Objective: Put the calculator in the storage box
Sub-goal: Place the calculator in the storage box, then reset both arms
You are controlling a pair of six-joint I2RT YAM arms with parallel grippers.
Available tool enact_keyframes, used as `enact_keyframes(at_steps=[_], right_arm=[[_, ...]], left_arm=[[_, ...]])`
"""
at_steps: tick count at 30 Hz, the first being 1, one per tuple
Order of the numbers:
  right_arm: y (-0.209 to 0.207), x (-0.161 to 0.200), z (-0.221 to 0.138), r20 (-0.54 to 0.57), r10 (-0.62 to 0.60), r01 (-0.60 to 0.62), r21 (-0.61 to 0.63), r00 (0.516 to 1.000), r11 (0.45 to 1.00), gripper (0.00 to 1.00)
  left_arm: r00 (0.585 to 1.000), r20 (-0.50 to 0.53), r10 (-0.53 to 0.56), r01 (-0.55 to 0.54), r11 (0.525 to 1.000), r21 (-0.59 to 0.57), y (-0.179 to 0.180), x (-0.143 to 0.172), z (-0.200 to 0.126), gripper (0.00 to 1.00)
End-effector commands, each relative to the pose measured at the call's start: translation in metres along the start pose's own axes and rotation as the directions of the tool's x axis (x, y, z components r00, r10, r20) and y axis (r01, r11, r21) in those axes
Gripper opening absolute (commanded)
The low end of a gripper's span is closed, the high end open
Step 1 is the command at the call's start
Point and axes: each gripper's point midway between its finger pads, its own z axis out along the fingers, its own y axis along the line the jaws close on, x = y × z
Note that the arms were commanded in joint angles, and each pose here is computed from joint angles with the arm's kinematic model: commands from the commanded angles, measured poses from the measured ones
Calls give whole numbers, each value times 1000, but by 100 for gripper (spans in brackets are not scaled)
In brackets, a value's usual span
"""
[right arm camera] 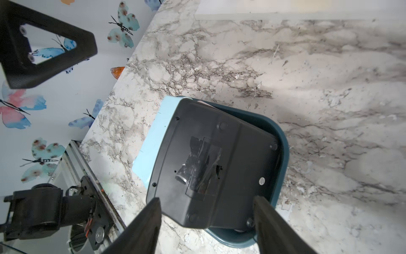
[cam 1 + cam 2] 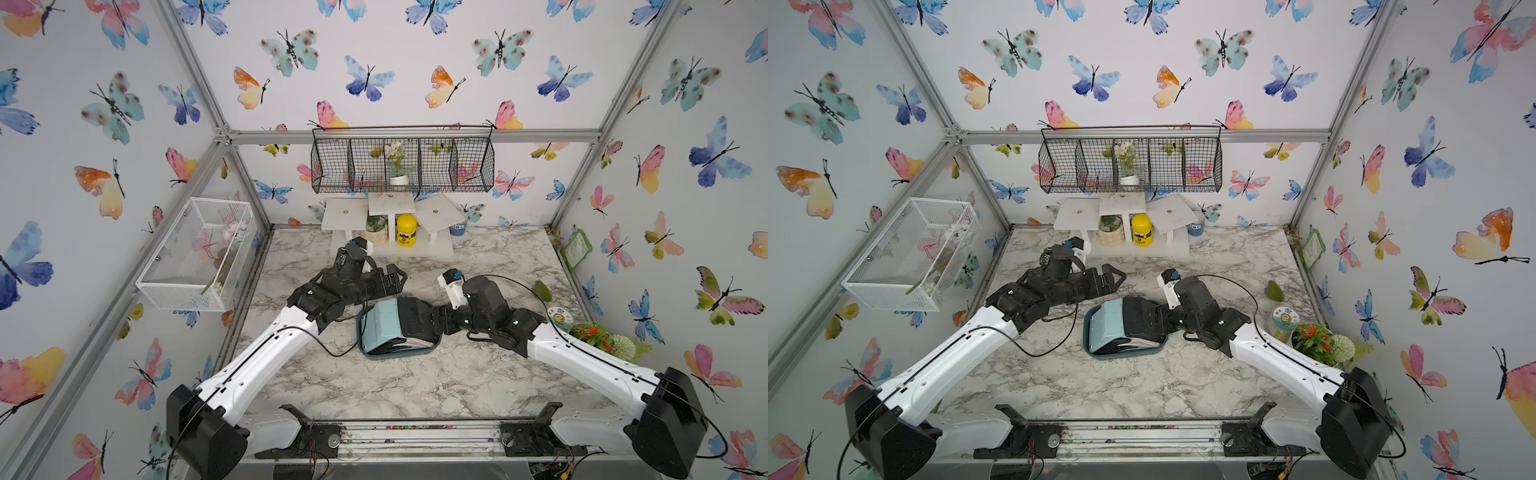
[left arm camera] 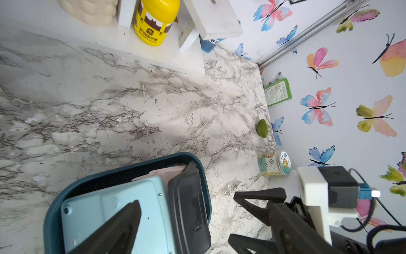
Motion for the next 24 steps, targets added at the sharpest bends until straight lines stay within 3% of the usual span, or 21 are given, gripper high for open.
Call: enact_keyframes(at_steps=[1, 7, 12, 19, 24], right_arm=[[-4, 2, -13, 5, -8, 8, 39, 1000, 999, 78], [-4, -1, -36, 39, -8, 5, 56, 999, 998, 99], [-7, 6, -47, 53, -2, -2, 63, 999, 998, 98], [-11, 21, -51, 51, 6, -9, 53, 999, 999, 99], [-31, 23, -58, 117, -28, 12, 137, 993, 991, 99]], left_arm=[[998, 62, 30, -28, 999, -38, 10, 2, -23, 99], [984, 171, 56, -50, 998, -37, 18, 4, -67, 99], [968, 242, 66, -52, 997, -64, 33, 10, -94, 99], [955, 285, 78, -55, 995, -86, 56, 27, -107, 99], [936, 346, 72, -34, 993, -115, 79, 36, -111, 99]])
